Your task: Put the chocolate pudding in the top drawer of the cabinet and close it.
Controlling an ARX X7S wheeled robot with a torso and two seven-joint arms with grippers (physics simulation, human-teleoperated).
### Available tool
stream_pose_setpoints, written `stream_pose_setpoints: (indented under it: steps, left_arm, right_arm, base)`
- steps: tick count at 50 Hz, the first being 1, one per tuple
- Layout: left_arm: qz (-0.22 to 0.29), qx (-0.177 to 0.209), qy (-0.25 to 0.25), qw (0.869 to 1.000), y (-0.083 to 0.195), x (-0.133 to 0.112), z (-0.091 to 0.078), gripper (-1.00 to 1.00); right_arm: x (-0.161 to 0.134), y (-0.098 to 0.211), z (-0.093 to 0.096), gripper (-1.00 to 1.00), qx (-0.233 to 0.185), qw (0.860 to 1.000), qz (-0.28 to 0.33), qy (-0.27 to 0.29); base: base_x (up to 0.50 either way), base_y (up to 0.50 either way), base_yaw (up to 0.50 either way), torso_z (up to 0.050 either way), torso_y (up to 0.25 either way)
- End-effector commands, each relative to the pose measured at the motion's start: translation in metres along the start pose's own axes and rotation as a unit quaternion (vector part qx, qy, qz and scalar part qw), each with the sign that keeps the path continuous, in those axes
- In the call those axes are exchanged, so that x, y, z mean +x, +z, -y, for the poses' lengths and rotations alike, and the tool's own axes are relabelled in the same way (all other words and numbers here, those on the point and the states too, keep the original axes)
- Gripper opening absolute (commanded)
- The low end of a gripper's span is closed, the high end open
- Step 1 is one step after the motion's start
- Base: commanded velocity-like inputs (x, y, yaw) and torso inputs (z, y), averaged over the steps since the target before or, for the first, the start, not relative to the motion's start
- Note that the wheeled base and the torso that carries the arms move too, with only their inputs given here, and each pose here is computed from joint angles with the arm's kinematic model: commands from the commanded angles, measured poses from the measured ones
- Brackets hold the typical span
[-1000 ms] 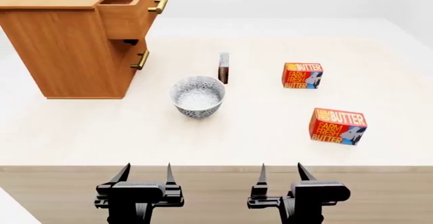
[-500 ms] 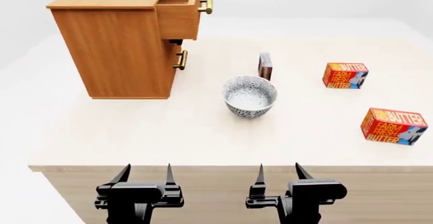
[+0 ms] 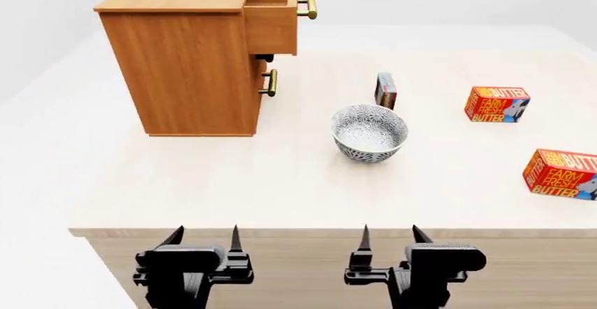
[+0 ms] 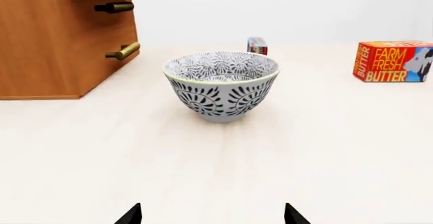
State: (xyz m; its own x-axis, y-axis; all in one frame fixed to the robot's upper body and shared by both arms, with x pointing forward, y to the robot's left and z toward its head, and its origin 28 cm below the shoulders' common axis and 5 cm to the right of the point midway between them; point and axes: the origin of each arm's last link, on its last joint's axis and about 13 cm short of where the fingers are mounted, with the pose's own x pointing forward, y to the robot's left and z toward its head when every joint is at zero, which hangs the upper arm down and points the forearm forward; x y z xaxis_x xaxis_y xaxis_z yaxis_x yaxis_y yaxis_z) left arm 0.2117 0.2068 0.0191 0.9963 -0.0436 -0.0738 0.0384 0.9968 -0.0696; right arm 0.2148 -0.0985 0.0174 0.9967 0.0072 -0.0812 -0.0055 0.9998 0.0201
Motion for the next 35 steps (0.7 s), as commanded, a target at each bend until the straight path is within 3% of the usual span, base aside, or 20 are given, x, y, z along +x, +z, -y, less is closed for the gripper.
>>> stream_pose_setpoints:
  steps: [1,4,22,35]
  left_arm:
    - [0.003,-0.009,-0.028,1.000,0.029,0.002,0.000,1.00]
    - [0.026,-0.008,-0.041,0.999,0.049,0.000,0.001,1.00]
    - [0.140,-0.023,-0.101,0.985,0.182,-0.014,0.005,1.00]
    - [0.141,-0.005,-0.145,0.979,0.263,0.016,-0.005,1.00]
  right_arm:
    - [-0.002,0.024,0.003,1.00,0.018,1.000,-0.015,0.002]
    - [-0.004,0.044,0.002,1.00,0.003,1.000,0.005,0.021]
    - [-0.004,0.185,0.001,1.00,0.022,0.992,0.089,0.082]
    - [0.026,0.252,0.007,1.00,0.037,0.988,0.104,0.105]
  base:
    - [0.00,0.00,0.00,0.000,0.000]
    - [0.00,0.00,0.00,0.000,0.000]
    - [0.00,0.00,0.00,0.000,0.000]
    - [0.00,0.00,0.00,0.000,0.000]
